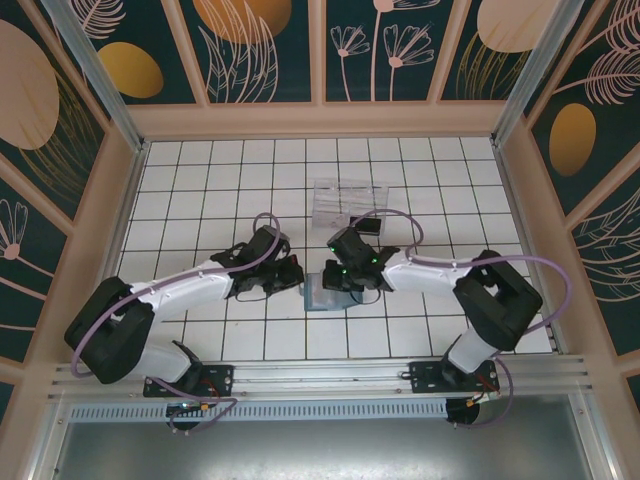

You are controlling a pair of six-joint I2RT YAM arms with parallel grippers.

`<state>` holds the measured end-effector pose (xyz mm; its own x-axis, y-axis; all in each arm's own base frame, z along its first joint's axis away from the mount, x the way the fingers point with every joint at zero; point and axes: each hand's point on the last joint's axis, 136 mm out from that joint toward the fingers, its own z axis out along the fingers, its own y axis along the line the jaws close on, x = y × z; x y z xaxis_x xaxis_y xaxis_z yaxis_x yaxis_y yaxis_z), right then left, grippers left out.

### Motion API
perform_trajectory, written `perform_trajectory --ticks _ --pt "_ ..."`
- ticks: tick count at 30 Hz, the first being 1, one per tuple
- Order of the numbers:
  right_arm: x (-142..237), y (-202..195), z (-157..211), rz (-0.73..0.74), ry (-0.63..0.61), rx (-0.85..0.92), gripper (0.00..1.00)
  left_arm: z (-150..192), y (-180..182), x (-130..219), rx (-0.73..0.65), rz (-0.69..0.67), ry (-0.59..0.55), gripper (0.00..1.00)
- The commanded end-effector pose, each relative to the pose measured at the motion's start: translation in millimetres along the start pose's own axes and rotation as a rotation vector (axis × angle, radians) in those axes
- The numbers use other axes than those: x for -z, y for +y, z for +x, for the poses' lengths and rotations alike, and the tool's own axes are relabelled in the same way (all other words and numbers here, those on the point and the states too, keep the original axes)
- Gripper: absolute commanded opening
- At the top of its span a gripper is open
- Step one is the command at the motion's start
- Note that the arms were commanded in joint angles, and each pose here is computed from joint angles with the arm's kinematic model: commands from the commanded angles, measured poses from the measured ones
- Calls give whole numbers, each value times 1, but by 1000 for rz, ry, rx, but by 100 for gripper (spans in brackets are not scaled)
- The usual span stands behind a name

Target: Take the credit cards out of the card holder

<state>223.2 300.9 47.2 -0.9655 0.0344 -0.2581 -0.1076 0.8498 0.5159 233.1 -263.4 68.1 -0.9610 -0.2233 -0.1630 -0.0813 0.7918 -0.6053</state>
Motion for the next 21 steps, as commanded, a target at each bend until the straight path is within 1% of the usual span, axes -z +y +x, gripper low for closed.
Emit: perform_trajectory --ticks 1,4,6,10,13,17,21 --pt "14 26 -12 -180 -47 -17 8 -11 -29 3 0 58 -26 2" --pt "18 28 -13 -233 -54 -31 8 -16 -51 8 -20 87 -38 2" --pt "19 29 -12 -250 -56 -37 8 -16 -54 6 -18 83 -35 2" --pt "20 26 -10 -292 -61 -68 8 -8 -35 -7 37 44 -16 1" --pt "23 25 -8 -326 -66 -78 8 -5 -21 -11 72 21 -30 0" --pt "25 21 -8 -332 -69 -84 8 -3 -9 -16 93 -19 -34 0" --pt "25 22 -6 -354 -60 -79 8 1 -10 -24 83 -7 1 0"
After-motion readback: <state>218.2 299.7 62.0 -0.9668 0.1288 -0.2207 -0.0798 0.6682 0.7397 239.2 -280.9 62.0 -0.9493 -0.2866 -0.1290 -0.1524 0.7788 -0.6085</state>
